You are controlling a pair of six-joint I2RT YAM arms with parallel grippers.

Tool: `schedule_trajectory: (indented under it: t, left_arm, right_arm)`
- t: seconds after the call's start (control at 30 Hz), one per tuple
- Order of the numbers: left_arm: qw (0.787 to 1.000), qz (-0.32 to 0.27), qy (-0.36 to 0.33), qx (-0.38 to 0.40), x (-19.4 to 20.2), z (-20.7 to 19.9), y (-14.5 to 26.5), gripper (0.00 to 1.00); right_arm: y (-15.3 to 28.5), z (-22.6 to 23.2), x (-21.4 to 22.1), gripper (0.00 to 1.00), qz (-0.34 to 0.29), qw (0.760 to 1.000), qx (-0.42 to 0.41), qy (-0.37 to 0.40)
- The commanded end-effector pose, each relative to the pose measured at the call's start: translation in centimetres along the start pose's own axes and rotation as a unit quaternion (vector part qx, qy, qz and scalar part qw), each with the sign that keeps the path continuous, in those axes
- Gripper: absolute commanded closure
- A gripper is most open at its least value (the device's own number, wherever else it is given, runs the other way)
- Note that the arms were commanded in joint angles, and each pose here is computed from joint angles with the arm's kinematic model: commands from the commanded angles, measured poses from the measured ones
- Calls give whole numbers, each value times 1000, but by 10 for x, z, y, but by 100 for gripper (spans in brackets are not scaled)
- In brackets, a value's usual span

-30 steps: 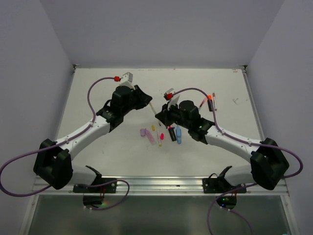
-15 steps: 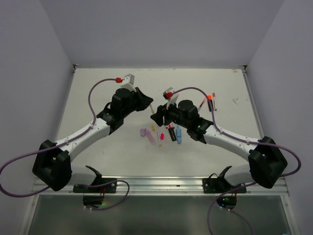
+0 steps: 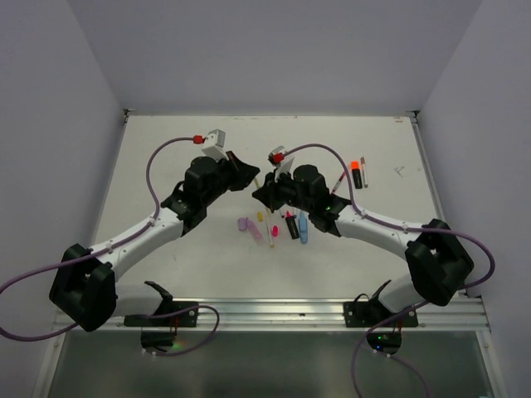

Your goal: Open the pen caps

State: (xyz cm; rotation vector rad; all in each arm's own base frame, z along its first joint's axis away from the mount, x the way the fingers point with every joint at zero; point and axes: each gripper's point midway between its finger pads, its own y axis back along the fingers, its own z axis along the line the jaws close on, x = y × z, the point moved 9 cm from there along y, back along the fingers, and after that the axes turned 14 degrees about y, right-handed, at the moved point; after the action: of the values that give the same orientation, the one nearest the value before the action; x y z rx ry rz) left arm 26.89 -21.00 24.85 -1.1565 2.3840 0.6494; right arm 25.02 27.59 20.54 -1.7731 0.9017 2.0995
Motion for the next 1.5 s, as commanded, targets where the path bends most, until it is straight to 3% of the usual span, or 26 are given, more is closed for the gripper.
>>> schedule_trajectory:
  t: [0.0, 0.17, 0.4, 0.87, 0.93, 1.03, 1.1, 1.27, 1.47]
  left_arm:
    - [996, -80, -9, 46, -19, -16, 4, 100]
    - [984, -164, 1, 70, -44, -26, 10, 100]
    - [951, -288, 31, 109, -99, -48, 24, 100]
    - [888, -445, 35, 110, -164, -66, 53, 100]
    - [892, -438, 30, 109, -166, -65, 53, 100]
    - [921, -379, 11, 93, -155, -59, 38, 100]
    - [949, -307, -2, 63, -139, -46, 20, 100]
    - [991, -132, -12, -12, -91, -5, -9, 100]
    - [996, 45, -5, -73, -28, 37, -33, 100]
  right_arm:
    - [6, 4, -1, 100, -11, 1000, -16, 11]
    - [13, 5, 26, 100, 38, 999, -28, 22]
    - [25, 6, 65, 100, 98, 994, -35, 25]
    - [32, 7, 85, 100, 123, 991, -37, 27]
    - [33, 6, 81, 100, 118, 992, -33, 27]
    - [34, 5, 73, 100, 113, 993, -17, 25]
    - [33, -2, 67, 100, 116, 993, 20, 22]
    - [33, -17, 57, 100, 137, 986, 97, -9]
    - [31, -57, 56, 100, 173, 963, 194, -64]
